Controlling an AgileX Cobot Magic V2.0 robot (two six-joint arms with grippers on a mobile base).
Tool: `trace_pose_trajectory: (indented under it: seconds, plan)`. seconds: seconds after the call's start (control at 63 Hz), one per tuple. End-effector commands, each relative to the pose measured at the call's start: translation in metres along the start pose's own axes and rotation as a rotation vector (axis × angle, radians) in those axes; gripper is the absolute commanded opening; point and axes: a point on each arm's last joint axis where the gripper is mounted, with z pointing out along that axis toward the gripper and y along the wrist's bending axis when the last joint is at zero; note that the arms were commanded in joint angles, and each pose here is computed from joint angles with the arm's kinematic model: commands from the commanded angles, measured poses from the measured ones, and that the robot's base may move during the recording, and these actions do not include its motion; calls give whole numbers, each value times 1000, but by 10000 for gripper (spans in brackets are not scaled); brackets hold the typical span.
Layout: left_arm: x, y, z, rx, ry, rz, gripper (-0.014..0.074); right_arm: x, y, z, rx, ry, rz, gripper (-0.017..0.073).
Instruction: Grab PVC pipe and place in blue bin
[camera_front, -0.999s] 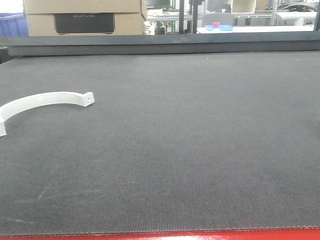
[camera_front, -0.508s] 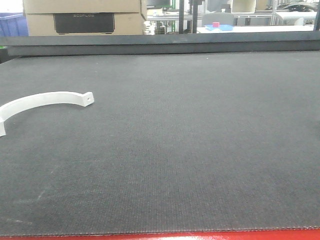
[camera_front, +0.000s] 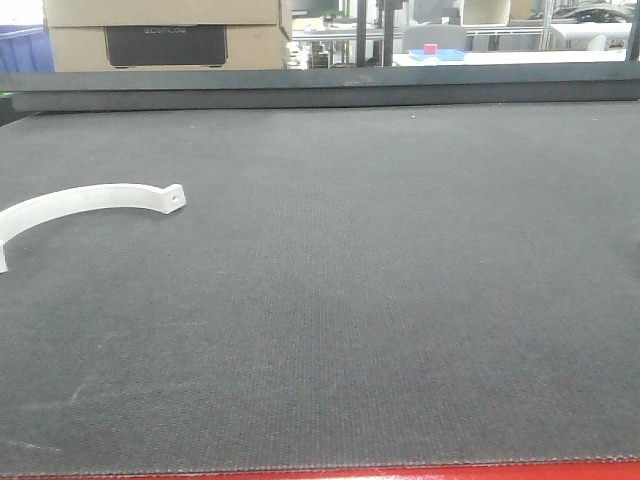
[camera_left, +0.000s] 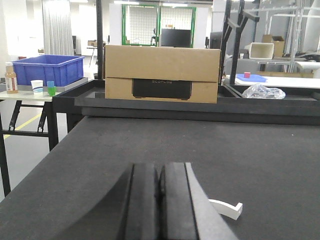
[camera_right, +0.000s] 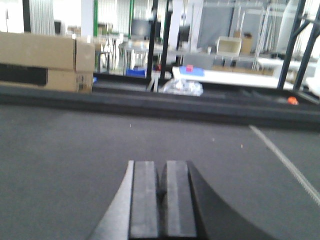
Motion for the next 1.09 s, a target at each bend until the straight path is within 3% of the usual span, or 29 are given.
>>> trace_pose_trajectory:
  seconds: [0.0,0.317,0.428,0.571,0.73,0.904,1.079]
  plan:
    - [-13,1,12,-8,28,-1,-111,-11,0,16,-11,72,4,-165]
    - [-37,2,97,-6,256,-31,-111,-15,-1,88,-50,464,12,-165]
    - [-36,2,121,-7,311,-35,-111,-16,-1,104,-56,526,13,-165]
    - [-32,3,138,-13,307,-27,-111,-20,-1,116,-56,492,32,-165]
    - [-35,4,142,-16,263,-26,-111,-34,-2,122,-42,328,72,-165]
    - [-39,4,142,-18,229,-26,-111,-34,-2,122,-44,324,84,-165]
    - [-34,3,141,-15,285,-26,-111,-32,-1,121,-51,358,87,-165]
